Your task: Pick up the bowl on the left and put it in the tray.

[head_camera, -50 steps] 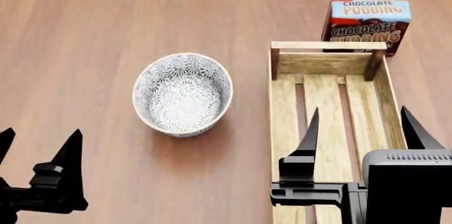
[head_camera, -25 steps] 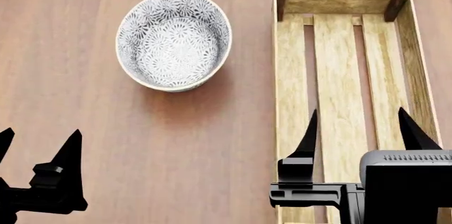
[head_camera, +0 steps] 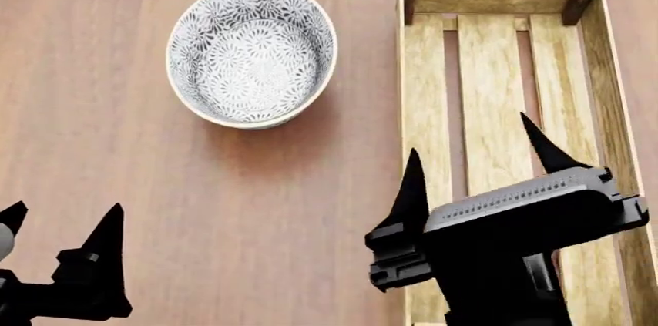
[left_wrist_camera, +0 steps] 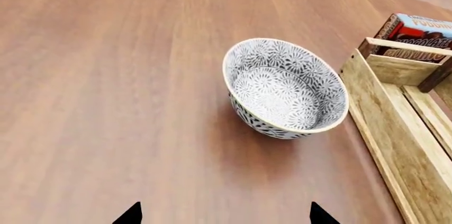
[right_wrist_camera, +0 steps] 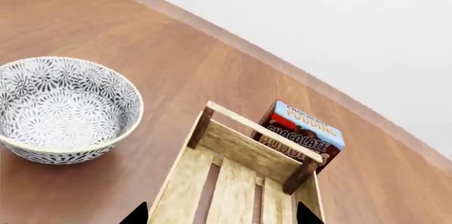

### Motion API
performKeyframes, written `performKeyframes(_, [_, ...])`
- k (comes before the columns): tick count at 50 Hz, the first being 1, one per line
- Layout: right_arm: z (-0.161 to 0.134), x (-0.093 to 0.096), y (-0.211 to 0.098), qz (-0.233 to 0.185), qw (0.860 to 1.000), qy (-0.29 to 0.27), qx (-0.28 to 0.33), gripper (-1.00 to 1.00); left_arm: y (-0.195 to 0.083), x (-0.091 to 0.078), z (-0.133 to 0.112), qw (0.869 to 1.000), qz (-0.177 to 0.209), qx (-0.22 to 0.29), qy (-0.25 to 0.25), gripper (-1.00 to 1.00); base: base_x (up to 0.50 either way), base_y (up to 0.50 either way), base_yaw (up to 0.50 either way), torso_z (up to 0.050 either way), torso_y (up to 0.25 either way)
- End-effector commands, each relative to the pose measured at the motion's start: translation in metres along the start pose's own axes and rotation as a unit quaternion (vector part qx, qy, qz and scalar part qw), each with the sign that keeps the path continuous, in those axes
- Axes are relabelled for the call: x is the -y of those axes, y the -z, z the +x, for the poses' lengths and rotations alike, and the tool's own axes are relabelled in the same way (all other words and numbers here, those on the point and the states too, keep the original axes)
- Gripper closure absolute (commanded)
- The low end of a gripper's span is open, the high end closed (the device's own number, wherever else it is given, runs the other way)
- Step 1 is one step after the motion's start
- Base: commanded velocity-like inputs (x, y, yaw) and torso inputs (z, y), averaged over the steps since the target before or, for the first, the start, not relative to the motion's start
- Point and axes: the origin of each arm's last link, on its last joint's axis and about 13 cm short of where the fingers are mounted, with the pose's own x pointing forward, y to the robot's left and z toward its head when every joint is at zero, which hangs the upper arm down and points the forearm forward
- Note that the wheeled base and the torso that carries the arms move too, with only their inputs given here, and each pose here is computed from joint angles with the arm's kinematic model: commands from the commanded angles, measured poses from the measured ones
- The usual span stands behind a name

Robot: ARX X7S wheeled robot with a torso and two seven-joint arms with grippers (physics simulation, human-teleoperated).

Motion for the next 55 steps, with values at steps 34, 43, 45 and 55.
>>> performKeyframes(34, [0.142, -0.027, 0.012, -0.372, 0.906, -0.179, 0.091, -1.00, 0.014, -0.008, 0.000, 1.000, -0.002, -0.023, 0.007, -1.00, 0.00, 0.00, 0.00, 0.000, 0.000])
performKeyframes(43, [0.144, -0.044, 0.019, -0.381, 0.895, -0.217, 0.088, -1.00, 0.012, -0.008, -0.001, 1.000, -0.001, -0.022, 0.009, -1.00, 0.00, 0.00, 0.00, 0.000, 0.000])
performKeyframes(45, [0.145, -0.047, 0.020, -0.381, 0.894, -0.219, 0.088, -1.00, 0.011, -0.008, -0.001, 1.000, -0.001, -0.021, 0.010, -1.00, 0.00, 0.00, 0.00, 0.000, 0.000])
performKeyframes(55, [0.159, -0.056, 0.024, -0.394, 0.885, -0.224, 0.103, -1.00, 0.012, -0.009, -0.002, 1.000, -0.002, -0.021, 0.011, -1.00, 0.00, 0.00, 0.00, 0.000, 0.000])
